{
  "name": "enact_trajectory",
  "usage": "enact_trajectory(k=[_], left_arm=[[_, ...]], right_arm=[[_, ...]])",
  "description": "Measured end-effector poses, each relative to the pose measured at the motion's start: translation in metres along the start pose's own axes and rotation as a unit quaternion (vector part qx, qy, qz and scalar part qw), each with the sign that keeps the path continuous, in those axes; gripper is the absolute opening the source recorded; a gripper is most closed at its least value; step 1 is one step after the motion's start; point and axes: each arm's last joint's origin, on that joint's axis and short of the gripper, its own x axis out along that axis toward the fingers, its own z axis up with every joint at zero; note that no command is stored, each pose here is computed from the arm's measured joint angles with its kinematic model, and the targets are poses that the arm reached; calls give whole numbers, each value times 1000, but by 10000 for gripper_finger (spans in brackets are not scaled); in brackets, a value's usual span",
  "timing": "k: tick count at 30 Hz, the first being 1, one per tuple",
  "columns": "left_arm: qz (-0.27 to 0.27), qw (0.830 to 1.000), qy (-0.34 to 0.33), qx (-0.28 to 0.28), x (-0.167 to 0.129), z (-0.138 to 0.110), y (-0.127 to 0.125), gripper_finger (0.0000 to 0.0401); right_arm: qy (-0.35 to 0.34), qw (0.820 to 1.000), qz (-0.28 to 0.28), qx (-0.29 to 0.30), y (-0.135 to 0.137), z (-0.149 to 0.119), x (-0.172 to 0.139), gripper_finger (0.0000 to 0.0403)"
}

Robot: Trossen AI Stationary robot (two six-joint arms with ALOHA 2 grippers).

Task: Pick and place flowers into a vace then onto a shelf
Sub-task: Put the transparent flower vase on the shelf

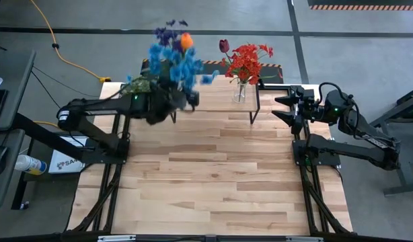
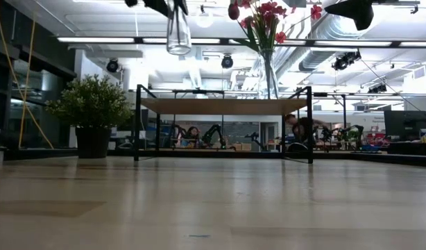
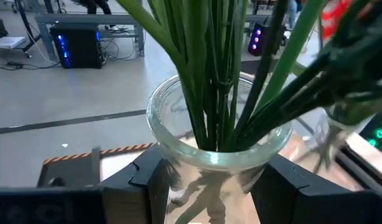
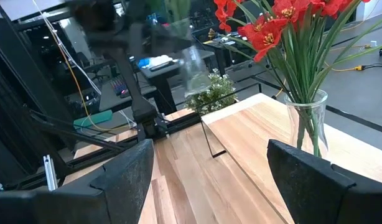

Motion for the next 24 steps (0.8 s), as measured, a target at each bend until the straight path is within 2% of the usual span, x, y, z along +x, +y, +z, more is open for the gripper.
enact_trajectory(k=[7, 14, 19, 24], left_arm=[[-28, 999, 2, -23, 41, 11, 8, 208], [-34, 999, 12, -24, 70, -15, 16, 208], [-63, 997, 12, -37, 85, -30, 19, 208], [-52, 998, 15, -23, 91, -43, 24, 208]], right_arm=[[0, 1000, 0, 0, 0, 0, 0, 303], [0, 1000, 0, 0, 0, 0, 0, 303], [0, 1000, -2, 0, 0, 0, 0, 303], [0, 1000, -2, 1, 0, 0, 0, 303]])
